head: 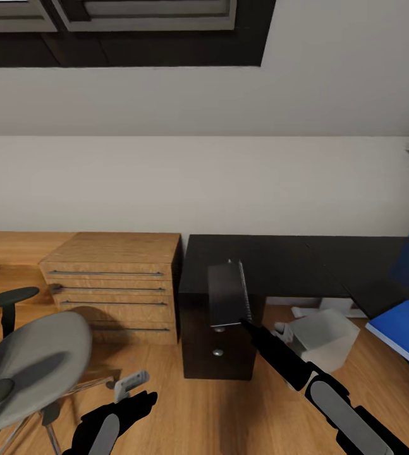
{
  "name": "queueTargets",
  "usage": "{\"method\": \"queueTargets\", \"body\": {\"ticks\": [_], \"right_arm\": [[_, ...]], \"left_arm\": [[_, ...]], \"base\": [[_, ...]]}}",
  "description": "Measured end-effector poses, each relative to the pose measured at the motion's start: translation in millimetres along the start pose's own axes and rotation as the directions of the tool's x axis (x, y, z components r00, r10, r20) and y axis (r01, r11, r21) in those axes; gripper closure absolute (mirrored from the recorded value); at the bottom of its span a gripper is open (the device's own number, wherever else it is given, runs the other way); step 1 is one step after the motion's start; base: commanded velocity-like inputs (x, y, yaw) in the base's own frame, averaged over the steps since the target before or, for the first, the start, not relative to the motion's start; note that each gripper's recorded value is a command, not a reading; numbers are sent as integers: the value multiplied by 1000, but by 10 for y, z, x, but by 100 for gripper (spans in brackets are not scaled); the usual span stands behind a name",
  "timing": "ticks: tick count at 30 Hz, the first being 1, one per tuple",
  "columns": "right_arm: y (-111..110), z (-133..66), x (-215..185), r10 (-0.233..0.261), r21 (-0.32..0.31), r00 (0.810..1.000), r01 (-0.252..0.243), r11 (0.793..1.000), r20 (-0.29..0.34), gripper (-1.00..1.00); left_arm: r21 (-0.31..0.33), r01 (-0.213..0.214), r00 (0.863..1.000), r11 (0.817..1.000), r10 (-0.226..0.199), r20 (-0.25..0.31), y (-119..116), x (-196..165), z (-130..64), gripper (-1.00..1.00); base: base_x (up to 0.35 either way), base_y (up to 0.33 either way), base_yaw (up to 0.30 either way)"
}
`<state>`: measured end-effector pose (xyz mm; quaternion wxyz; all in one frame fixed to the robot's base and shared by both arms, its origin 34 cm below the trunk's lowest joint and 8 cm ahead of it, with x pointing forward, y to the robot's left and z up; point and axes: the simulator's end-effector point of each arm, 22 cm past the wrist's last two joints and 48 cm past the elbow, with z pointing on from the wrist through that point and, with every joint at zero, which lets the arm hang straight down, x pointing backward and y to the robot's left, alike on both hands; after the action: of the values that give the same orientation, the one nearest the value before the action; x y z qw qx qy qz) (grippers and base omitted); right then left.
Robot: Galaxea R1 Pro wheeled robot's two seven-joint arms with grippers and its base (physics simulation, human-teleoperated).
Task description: In the bedroom, organize the workspace by keeping the computer under the desk, ensuring the monitor is on the desk, placing the keyboard on the desk next to the monitor, placing the mouse on the desk next to the keyboard, moving the folder from the swivel chair onto the desk next to the mouse, stacking the notebook on top of the folder with the pen on top of the notebook, and positioning the swivel chair next to the desk.
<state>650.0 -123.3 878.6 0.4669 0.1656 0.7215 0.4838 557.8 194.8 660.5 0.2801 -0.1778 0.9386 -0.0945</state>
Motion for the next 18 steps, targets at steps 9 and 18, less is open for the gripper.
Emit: {"method": "queueTargets", "body": {"ticks": [9, 18], "right_arm": [[-79, -2, 5, 0, 28, 1000, 1, 1000, -1, 100], [-110, -5, 5, -1, 39, 1000, 1, 999, -2, 100]], "left_arm": [[-5, 1, 1000, 1000, -1, -3, 20, 13, 8, -100], [-40, 18, 999, 999, -17, 27, 151, 54, 108, -100]], "base": [[-5, -3, -14], [0, 0, 0]]}}
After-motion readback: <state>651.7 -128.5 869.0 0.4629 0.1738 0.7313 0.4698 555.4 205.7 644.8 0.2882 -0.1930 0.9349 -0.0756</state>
